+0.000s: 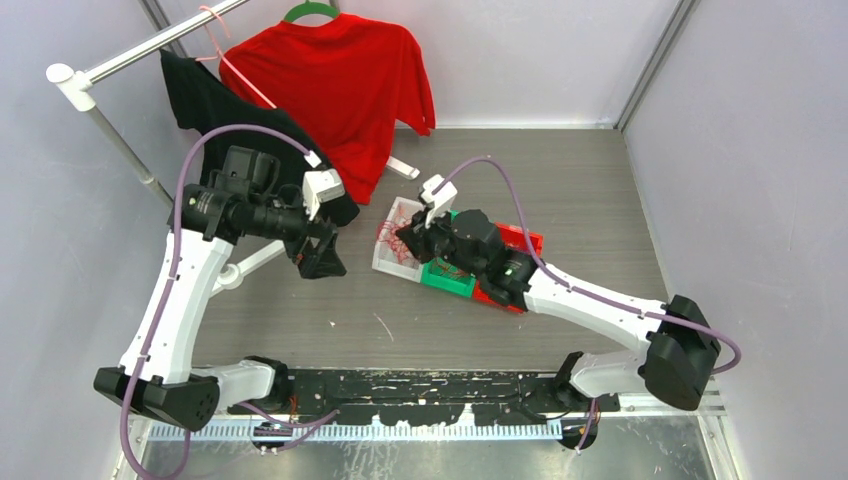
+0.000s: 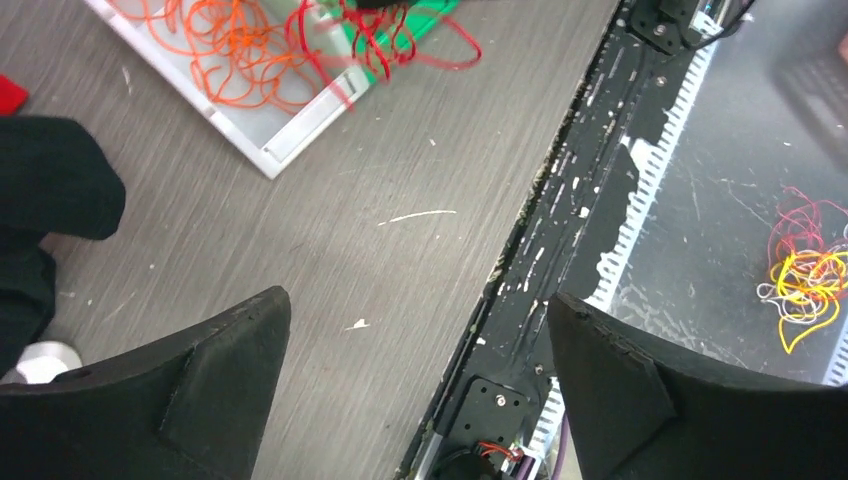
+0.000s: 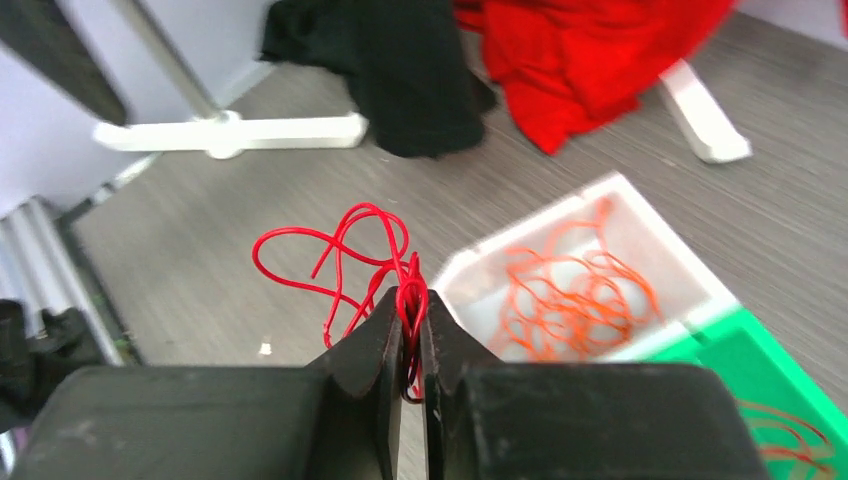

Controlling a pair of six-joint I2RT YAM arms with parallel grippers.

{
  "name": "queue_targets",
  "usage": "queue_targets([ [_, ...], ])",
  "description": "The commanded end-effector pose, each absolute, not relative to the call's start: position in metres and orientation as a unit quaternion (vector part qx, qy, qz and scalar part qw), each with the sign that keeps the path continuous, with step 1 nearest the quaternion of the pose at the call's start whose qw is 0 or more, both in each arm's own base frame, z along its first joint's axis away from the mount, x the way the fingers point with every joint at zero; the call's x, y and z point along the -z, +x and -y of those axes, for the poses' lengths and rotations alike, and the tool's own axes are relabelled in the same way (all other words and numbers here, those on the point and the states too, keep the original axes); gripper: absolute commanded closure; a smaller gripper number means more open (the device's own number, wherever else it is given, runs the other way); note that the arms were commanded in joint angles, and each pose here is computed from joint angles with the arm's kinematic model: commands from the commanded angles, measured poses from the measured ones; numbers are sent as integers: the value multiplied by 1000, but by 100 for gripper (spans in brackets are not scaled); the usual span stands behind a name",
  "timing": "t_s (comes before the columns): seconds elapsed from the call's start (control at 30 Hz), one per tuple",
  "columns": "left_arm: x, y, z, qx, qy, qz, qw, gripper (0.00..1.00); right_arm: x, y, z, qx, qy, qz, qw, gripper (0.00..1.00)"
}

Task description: Untangle the cables

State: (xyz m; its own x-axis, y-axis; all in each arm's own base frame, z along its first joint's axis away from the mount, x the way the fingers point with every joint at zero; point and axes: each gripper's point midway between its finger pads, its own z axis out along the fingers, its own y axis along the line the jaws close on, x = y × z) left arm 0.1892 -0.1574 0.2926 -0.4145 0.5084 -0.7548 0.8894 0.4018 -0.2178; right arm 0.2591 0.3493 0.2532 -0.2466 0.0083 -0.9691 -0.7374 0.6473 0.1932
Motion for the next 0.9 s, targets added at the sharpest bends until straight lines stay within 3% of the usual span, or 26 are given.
queue_targets([
  [0.0, -296, 214, 151, 269, 422, -796, 341, 0, -250, 290, -303, -258, -204, -750, 574, 86],
  [0.17, -286, 226, 137, 221, 404, -818, 345, 0, -218, 321, -240, -139, -147, -800, 565, 83],
  [0.3, -278, 232, 128, 193, 389, -832, 346, 0, -194, 330, -205, -64, -114, -826, 548, 74],
  [0.33, -276, 233, 127, 190, 388, -833, 346, 1, -191, 331, -204, -61, -113, -830, 543, 69],
  [0.43, -277, 234, 127, 187, 390, -831, 349, 0, -193, 333, -202, -58, -100, -834, 540, 37],
  [0.53, -279, 239, 126, 180, 387, -830, 359, 0, -210, 334, -201, -71, -87, -824, 555, 26],
  [0.67, -280, 258, 119, 170, 357, -835, 381, 1, -241, 335, -187, -80, -46, -803, 588, 2],
  [0.87, -260, 315, 82, 154, 259, -853, 427, 0, -260, 339, -106, -17, 101, -778, 619, 0],
])
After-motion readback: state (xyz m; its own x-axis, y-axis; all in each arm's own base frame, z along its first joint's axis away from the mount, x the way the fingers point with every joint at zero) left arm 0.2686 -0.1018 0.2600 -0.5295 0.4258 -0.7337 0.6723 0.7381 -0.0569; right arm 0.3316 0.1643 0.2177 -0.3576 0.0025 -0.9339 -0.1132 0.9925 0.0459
